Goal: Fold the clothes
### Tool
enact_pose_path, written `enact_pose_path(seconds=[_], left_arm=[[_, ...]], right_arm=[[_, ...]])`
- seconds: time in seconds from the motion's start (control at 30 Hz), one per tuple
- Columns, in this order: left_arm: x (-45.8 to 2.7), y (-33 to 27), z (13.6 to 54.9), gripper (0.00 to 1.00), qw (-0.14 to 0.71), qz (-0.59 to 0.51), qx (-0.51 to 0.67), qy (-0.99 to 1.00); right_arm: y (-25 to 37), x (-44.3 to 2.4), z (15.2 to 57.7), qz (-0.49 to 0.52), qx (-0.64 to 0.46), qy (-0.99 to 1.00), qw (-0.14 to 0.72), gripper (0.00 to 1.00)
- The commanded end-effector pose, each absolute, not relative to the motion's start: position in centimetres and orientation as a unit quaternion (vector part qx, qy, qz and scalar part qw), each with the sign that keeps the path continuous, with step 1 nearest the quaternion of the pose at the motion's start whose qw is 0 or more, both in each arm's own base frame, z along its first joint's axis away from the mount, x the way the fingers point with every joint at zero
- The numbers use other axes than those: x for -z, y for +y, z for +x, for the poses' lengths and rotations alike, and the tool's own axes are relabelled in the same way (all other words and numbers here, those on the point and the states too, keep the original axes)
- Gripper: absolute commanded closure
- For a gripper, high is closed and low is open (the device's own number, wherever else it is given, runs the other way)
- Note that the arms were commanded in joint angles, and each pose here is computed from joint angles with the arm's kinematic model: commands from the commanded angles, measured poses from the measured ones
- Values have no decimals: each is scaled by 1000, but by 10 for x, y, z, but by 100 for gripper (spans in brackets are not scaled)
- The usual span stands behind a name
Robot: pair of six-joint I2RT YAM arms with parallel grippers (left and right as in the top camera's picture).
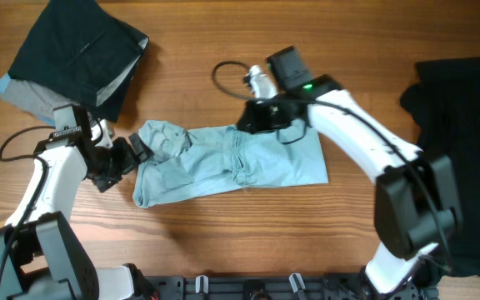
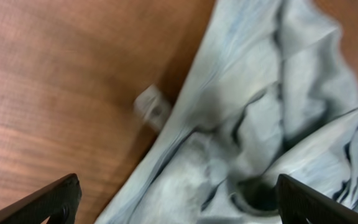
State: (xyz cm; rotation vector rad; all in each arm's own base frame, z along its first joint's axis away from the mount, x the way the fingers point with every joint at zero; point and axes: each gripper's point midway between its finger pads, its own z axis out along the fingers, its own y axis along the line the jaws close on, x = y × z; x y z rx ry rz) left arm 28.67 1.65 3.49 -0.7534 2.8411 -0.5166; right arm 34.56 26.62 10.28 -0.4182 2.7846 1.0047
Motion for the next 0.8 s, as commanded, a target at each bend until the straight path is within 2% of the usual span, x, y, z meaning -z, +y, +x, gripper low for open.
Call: enact_pose_path(seconds=[0.0, 0.33, 0.63, 0.67, 0.73, 0.77], left_arm=[[-30, -1, 292, 0, 83, -190, 186, 960], [18, -37, 285, 5, 13, -146, 198, 969], [21, -82, 275, 28, -8, -57, 242, 969], [21, -85, 275, 32, -8, -51, 240, 969], [23, -85, 273, 57, -10, -46, 229, 972], [25, -83, 272, 73, -13, -44, 218, 975]], right_arm=[[236, -131, 353, -120, -321, 934, 103, 92], [191, -136, 332, -107, -276, 952, 73, 94], [180, -129, 326, -107, -245, 962, 61, 95], [180, -129, 326, -106, -244, 962, 60, 96], [180, -128, 325, -106, -244, 962, 57, 96], [180, -128, 324, -106, -243, 962, 56, 96]])
